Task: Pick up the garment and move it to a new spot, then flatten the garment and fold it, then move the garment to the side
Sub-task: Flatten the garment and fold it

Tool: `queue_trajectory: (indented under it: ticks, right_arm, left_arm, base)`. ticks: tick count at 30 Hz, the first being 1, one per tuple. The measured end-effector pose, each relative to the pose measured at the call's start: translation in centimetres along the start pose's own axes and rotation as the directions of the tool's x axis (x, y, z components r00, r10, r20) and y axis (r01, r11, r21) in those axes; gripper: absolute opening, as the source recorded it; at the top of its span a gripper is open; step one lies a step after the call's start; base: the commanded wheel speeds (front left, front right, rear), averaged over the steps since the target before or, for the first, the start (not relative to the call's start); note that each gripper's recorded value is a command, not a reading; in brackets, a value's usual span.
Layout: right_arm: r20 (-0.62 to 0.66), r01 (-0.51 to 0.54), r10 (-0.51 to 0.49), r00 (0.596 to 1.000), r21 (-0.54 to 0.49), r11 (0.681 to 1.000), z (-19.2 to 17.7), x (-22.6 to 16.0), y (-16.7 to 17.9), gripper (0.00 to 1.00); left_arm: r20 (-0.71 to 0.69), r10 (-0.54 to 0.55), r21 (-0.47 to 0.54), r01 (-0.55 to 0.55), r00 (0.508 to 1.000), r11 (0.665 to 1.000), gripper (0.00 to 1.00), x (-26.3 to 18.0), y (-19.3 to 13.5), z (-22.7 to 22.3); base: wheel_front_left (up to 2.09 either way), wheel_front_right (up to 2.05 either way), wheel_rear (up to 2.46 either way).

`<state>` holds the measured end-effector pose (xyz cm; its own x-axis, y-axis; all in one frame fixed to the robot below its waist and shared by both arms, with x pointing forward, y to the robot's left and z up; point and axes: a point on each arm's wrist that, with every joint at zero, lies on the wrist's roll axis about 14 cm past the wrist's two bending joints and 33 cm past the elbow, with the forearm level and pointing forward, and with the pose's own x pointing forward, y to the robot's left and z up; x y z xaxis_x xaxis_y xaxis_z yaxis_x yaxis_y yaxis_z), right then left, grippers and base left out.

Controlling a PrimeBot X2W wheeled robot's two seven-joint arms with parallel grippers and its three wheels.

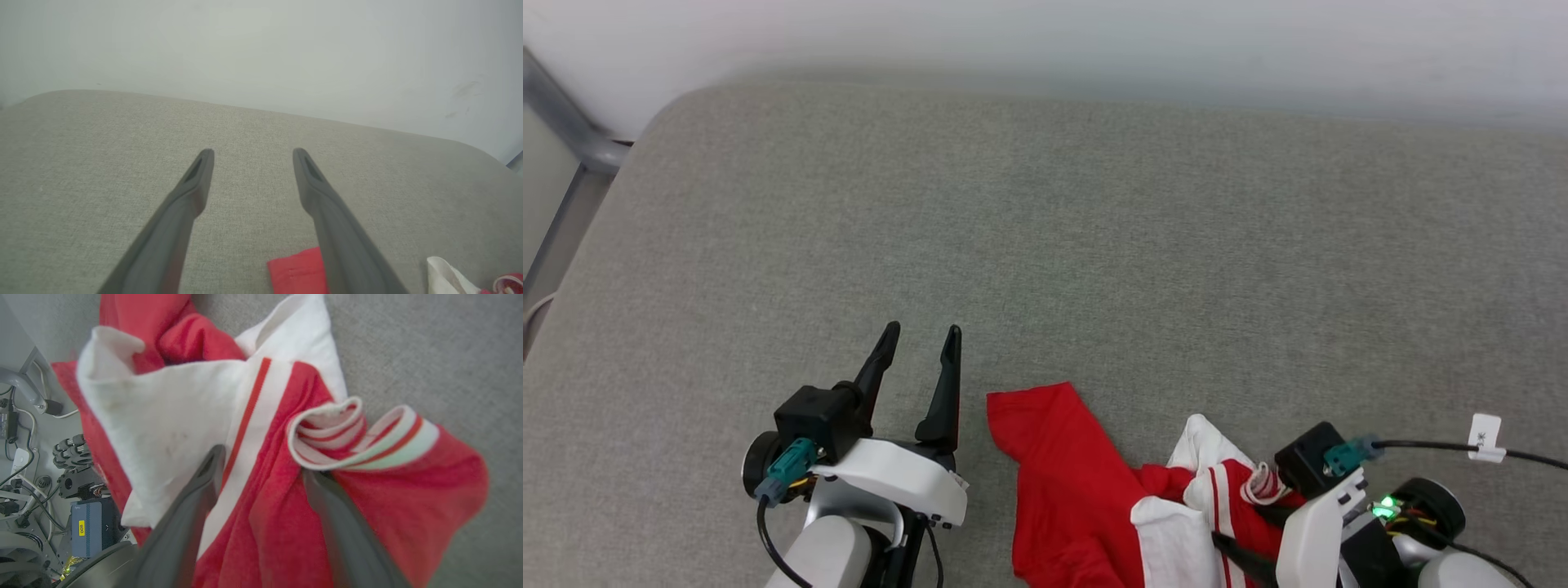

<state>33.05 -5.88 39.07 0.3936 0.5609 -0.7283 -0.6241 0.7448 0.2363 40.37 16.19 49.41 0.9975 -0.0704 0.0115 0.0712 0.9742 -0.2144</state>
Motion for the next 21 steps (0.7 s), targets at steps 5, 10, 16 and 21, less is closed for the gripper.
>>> queue_trajectory:
  ticks: [5,10,16,21]
  right_arm:
    - [0.106,-0.018,0.022,0.994,-0.041,0.999,3.5,0.5,0.1,0.00]
    - [0.319,0.011,0.023,0.948,-0.103,0.995,10.4,-1.1,0.2,0.00]
    - [0.481,0.131,-0.092,0.872,-0.047,0.990,15.7,-3.9,-4.1,0.00]
    - [0.486,0.227,-0.222,0.845,0.051,0.973,14.9,-5.3,-9.0,0.00]
  left_arm:
    - [-0.014,0.023,0.000,-0.023,1.000,1.000,1.00,-0.3,0.7,-0.6]
    - [-0.003,0.016,0.002,-0.016,1.000,1.000,1.00,-0.2,0.5,-0.2]
    - [0.005,-0.021,0.007,0.021,1.000,1.000,1.00,0.4,-0.6,-0.1]
    - [0.007,-0.037,0.010,0.037,0.999,0.999,1.00,0.8,-1.0,0.0]
  base:
    - [0.00,0.00,0.00]
    - [0.00,0.00,0.00]
    - [0.00,0.00,0.00]
    - [0.00,0.00,0.00]
